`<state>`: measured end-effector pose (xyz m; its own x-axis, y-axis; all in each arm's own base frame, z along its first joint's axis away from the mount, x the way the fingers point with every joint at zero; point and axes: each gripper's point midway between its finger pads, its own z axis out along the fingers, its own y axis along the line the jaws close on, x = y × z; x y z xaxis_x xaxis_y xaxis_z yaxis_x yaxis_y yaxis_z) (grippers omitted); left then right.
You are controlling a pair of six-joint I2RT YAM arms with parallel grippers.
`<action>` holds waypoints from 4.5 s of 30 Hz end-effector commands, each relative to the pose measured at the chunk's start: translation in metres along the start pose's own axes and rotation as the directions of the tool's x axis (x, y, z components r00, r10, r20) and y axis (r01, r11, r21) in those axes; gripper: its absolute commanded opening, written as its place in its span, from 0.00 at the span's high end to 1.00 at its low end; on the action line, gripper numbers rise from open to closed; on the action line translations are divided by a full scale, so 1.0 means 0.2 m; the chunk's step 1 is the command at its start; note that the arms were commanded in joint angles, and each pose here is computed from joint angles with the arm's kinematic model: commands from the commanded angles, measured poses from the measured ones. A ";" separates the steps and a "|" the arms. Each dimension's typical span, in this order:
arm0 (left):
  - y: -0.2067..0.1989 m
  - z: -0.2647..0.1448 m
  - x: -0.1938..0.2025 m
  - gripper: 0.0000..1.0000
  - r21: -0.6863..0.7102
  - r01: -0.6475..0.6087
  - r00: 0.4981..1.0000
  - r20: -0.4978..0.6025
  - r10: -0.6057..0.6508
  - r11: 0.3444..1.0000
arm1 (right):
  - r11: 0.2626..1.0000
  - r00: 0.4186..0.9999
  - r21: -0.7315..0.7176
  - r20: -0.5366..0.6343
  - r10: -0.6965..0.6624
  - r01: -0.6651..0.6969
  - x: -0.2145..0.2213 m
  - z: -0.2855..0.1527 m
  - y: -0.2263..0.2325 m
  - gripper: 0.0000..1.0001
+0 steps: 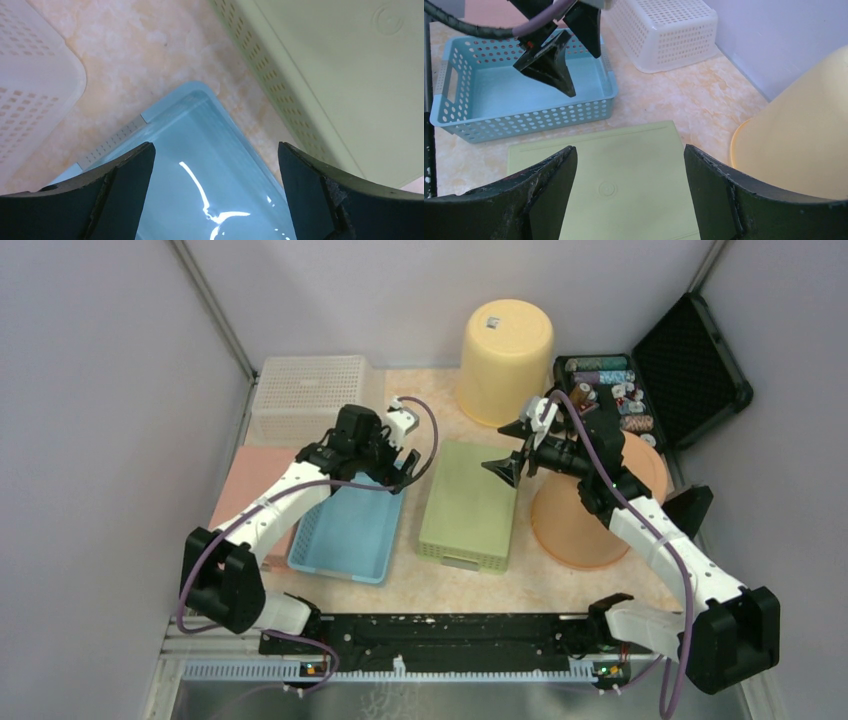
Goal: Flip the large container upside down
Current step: Pick up the container from the center of the board, then move the container to the center of the board.
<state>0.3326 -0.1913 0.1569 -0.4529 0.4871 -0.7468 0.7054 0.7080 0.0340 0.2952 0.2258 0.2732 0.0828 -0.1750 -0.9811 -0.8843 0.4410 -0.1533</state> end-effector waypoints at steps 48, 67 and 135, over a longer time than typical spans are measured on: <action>-0.24 0.16 0.26 0.62 0.227 0.133 0.933 -0.357 -0.045 0.965 | 0.995 0.992 0.014 0.073 -0.102 0.101 -0.12 -0.04 0.00 0.21; -0.28 0.03 0.09 0.71 0.277 0.121 0.954 -0.297 -0.035 0.953 | 0.995 0.991 0.012 0.080 -0.104 0.104 -0.13 -0.05 0.01 0.20; 0.34 -1.12 -0.62 1.00 -0.350 0.133 0.881 0.470 0.051 0.927 | 0.831 0.398 -0.462 -0.731 -0.555 0.310 0.83 -0.42 0.31 0.20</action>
<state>0.3152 -0.0864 0.3643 -0.2311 0.2645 -0.9363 0.4010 0.9027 0.1560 0.2078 0.1636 0.1050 0.1734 -0.9274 -0.3314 -0.9379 -0.0529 -0.3429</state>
